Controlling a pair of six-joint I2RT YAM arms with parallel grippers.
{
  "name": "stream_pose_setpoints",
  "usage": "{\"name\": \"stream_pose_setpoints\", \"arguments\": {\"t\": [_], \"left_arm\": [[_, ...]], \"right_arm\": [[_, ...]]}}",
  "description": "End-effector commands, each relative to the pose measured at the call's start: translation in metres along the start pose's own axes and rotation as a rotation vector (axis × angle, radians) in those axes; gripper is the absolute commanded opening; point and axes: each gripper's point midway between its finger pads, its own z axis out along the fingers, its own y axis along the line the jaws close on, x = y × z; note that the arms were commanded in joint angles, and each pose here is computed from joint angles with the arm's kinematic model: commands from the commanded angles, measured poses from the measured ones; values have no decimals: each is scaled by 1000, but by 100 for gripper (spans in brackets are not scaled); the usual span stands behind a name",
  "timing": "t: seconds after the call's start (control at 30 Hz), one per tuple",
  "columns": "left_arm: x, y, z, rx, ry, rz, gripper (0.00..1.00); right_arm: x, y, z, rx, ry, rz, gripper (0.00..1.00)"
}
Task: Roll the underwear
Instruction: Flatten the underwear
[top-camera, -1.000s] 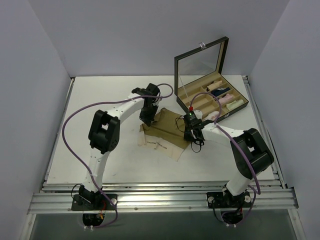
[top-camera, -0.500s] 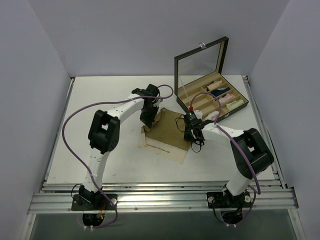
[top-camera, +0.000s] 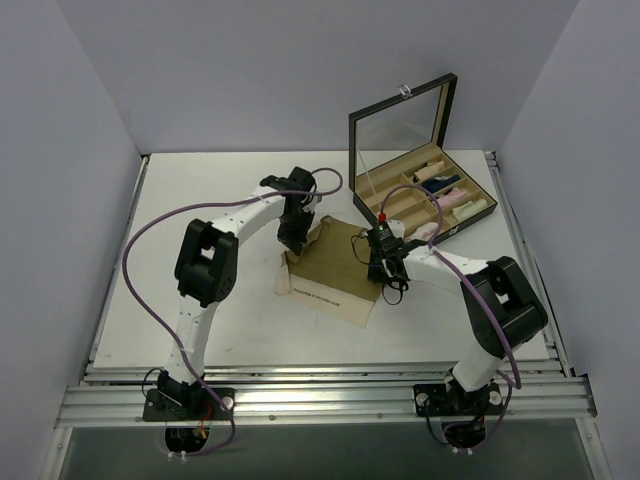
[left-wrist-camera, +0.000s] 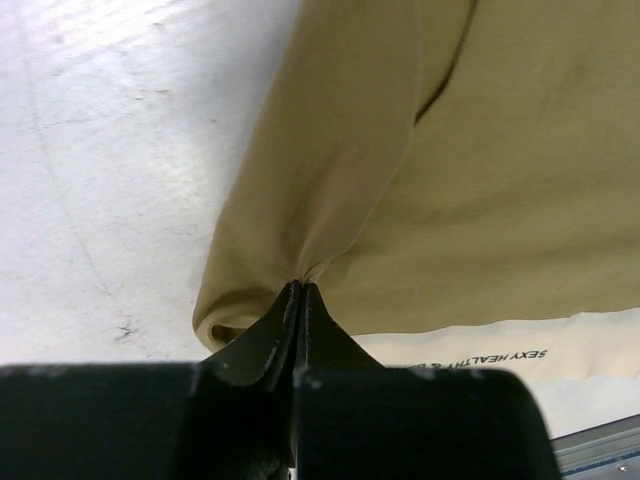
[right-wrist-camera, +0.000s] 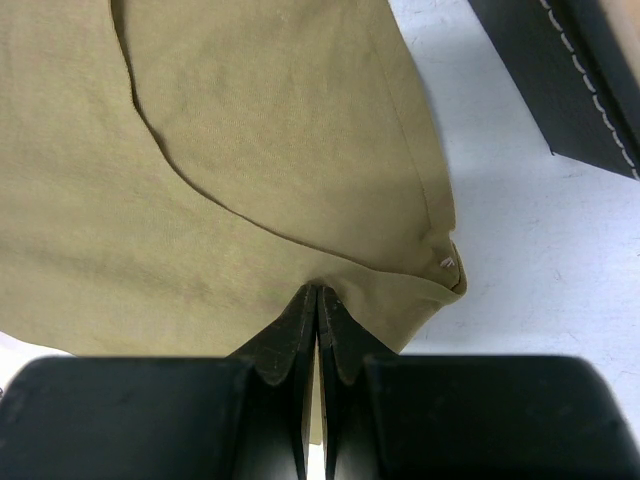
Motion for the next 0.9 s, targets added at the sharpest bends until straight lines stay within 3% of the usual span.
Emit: {"name": "stream_pose_setpoints", "arguments": {"t": [0.0,0.3,0.43,0.47,0.57,0.73,0.87], "left_arm": [[-37,13,-37,6,-147,-55,2],[-64,43,-29,27,-180,-143,3],[-72,53,-25,20,-176,-164,11],[-76,55,-26,14,-180,-175,21],[-75,70,-31,-39,-185,-226,29],[-68,96,-62,-210,-244,-359,35],[-45,68,-79,-155,-242,-410,35]], "right_arm": [[27,-36,-3,135,96,-40,0],[27,-34,-4,127,99,-43,0],[26,-32,-4,124,101,-42,0],[25,-32,-4,121,100,-41,0],[25,-27,-5,103,107,-35,0],[27,-20,-7,79,113,-9,0],[39,-4,-10,56,124,14,0]]}}
